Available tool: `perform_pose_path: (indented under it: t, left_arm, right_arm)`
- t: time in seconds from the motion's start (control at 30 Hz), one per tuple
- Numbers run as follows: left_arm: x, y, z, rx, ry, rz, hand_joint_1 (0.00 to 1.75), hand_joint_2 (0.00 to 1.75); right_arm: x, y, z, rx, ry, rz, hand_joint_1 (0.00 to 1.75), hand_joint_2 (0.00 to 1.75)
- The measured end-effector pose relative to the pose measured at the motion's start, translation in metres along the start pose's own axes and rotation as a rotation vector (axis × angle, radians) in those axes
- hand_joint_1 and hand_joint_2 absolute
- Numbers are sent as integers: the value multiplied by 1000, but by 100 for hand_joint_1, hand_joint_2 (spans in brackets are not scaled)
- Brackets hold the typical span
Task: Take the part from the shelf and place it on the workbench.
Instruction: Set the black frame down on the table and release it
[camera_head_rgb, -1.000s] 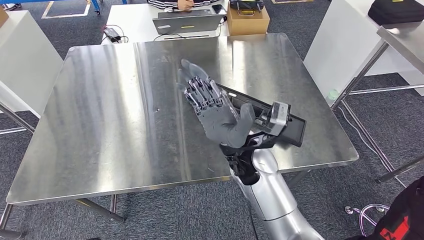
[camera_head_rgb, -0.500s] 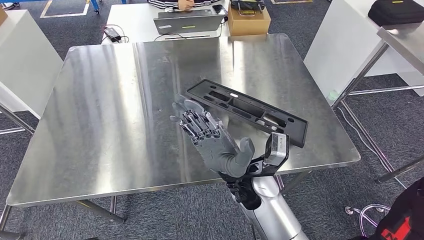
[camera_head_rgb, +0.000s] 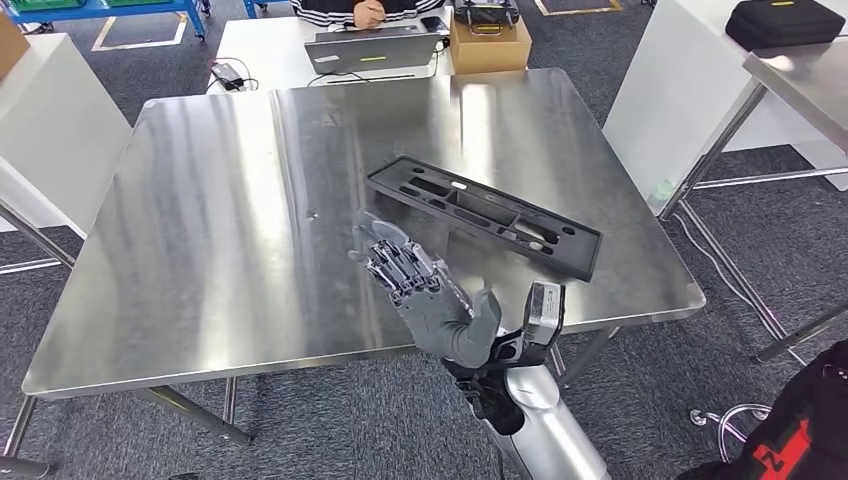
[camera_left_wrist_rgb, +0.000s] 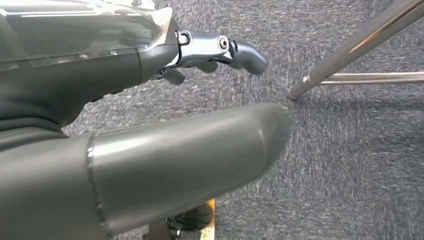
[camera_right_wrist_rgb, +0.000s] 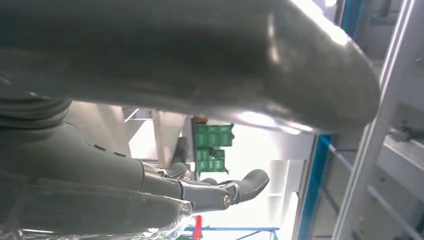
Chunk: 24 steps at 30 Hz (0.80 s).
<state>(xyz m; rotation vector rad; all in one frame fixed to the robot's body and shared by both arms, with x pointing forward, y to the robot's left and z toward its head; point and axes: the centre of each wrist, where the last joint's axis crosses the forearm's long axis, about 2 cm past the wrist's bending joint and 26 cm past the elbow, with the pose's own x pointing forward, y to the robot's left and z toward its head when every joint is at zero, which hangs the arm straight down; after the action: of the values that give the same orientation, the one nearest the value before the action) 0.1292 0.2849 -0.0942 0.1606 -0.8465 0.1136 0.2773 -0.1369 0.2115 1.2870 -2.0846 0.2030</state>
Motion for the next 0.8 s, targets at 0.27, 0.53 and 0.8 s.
perform_pose_path:
  t: [0.27, 0.53, 0.8]
  left_arm:
    - [-1, 2, 0, 1, 2, 1, 0, 0]
    - [-1, 6, 0, 0, -1, -4, 0, 0]
    - [-2, 5, 0, 2, 0, -3, 0, 0]
  right_arm:
    - [-3, 2, 6, -17, 15, 0, 0, 0]
    - [-6, 4, 10, -30, 24, 8, 0, 0]
    - [-8, 5, 18, -43, 39, 9, 0, 0]
